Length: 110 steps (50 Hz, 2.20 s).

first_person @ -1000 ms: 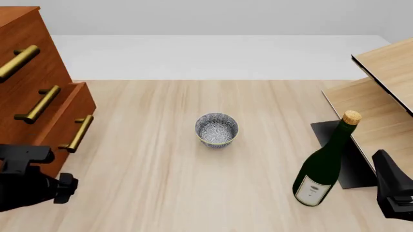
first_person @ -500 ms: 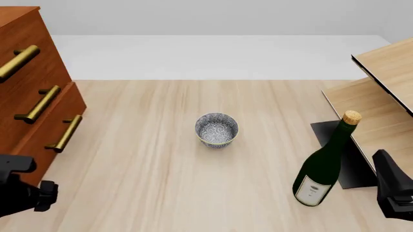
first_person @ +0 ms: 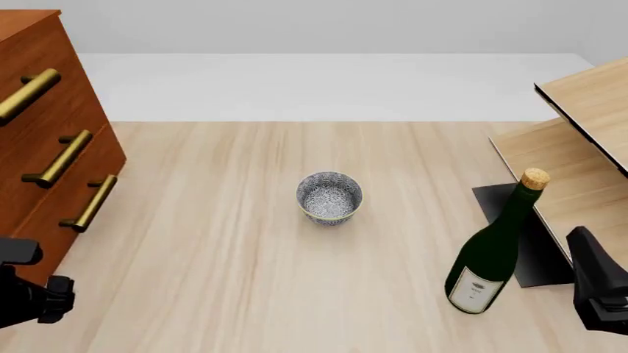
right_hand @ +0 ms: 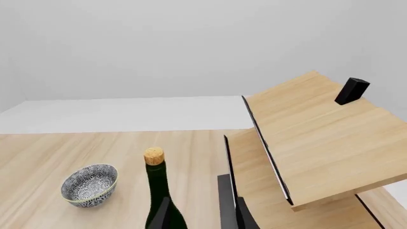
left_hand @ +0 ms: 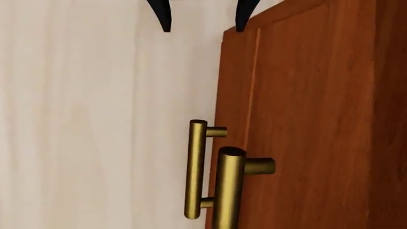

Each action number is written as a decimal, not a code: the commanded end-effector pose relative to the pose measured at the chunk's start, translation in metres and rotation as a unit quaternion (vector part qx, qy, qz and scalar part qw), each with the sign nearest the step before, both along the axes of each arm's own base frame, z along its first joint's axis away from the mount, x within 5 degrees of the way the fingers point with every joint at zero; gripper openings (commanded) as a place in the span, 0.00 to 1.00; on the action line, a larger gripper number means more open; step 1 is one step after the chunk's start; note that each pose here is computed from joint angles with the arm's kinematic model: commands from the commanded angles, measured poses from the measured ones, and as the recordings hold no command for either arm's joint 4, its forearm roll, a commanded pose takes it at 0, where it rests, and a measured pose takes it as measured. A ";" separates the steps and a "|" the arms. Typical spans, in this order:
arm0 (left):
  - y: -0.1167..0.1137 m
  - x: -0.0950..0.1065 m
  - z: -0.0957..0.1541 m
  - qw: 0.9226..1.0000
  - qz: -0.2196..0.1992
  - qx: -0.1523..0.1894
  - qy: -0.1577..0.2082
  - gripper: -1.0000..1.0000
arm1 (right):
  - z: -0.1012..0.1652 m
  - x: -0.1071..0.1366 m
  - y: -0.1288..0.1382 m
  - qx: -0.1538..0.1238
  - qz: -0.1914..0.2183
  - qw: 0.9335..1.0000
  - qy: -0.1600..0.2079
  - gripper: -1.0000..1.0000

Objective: Close the bottom drawer of the cabinet and open the top drawer.

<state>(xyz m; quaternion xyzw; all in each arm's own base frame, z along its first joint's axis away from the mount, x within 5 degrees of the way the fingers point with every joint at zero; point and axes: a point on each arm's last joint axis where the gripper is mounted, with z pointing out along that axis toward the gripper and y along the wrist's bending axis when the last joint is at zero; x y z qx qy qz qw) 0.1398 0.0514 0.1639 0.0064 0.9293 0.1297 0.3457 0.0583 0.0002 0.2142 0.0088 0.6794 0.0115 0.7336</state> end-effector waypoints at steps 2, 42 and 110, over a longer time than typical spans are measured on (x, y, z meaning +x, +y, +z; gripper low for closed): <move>0.002 -0.001 0.005 1.000 0.000 0.011 -0.009 1.00 | 0.000 0.000 0.000 0.001 -0.001 1.000 0.000 1.00; -0.028 0.022 0.000 0.997 -0.060 -0.044 0.005 1.00 | 0.000 0.000 0.000 0.003 -0.003 1.000 0.000 1.00; -0.105 0.054 0.092 0.905 -0.384 0.118 -0.140 1.00 | 0.001 0.002 -0.001 0.006 -0.007 1.000 0.001 1.00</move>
